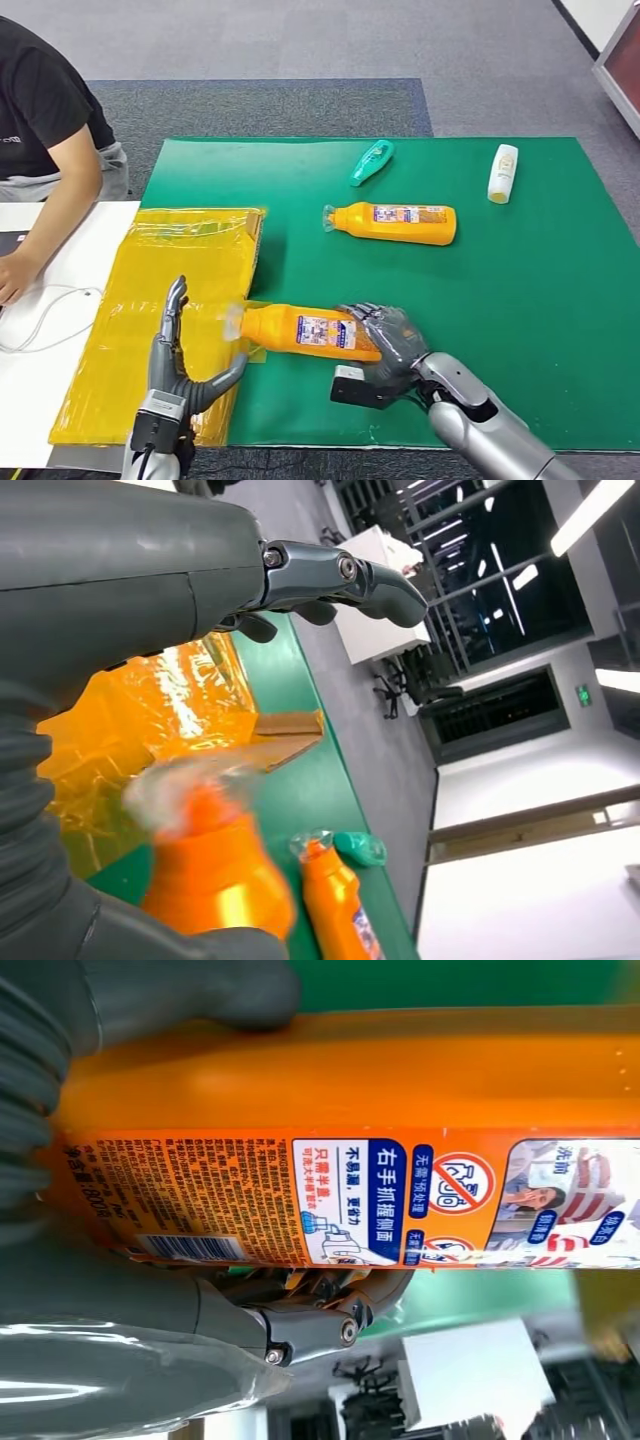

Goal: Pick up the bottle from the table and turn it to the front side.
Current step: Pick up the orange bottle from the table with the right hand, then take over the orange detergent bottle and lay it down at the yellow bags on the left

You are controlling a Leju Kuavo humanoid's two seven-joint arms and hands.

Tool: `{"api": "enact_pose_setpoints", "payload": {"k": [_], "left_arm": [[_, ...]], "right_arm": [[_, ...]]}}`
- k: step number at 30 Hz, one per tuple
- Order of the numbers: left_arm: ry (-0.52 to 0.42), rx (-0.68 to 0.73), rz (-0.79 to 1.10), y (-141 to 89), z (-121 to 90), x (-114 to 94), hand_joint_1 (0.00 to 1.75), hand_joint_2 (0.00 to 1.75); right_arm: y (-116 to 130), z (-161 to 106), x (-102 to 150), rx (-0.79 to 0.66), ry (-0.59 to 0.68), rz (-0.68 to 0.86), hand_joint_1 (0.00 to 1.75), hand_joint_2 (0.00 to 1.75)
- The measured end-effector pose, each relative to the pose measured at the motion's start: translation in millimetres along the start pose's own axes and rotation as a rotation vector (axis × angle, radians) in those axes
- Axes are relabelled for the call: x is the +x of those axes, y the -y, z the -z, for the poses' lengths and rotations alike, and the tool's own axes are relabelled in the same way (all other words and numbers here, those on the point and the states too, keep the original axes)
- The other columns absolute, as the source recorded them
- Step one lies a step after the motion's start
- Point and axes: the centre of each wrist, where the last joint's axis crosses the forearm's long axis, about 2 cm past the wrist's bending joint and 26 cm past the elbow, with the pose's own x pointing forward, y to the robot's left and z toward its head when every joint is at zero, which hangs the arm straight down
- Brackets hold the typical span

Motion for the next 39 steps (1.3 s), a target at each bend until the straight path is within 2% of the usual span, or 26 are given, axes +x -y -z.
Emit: {"api": "enact_pose_setpoints", "payload": {"k": [6, 12, 18, 25, 29, 33, 39], "left_arm": [[-0.006, 0.069, -0.089, 0, 8, 8, 0.0, 1.75], [0.028, 0.115, -0.178, 2, 19, 23, 0.0, 1.75], [0.111, 0.085, -0.264, 12, 29, 46, 0.0, 1.75], [0.112, -0.059, -0.625, 24, 33, 57, 0.0, 1.75], [0.087, -0.044, -0.769, 26, 37, 57, 0.0, 1.75], [0.075, 0.016, -0.779, 25, 42, 55, 0.0, 1.75], [0.102, 0.067, -0.674, 21, 49, 53, 0.0, 1.75]], "right_arm": [[0, 8, 27, -0.23, 0.101, 0.274, 1.75, 1.75], [3, 14, 39, -0.343, 0.11, 0.388, 1.75, 1.75], [2, 19, 45, -0.375, 0.106, 0.401, 1.75, 1.75], [-4, 27, 55, -0.363, 0.147, 0.359, 1.75, 1.75], [-8, 27, 62, -0.375, 0.187, 0.346, 1.75, 1.75], [-9, 25, 72, -0.396, 0.232, 0.343, 1.75, 1.75], [-5, 24, 83, -0.428, 0.279, 0.337, 1.75, 1.75]]}}
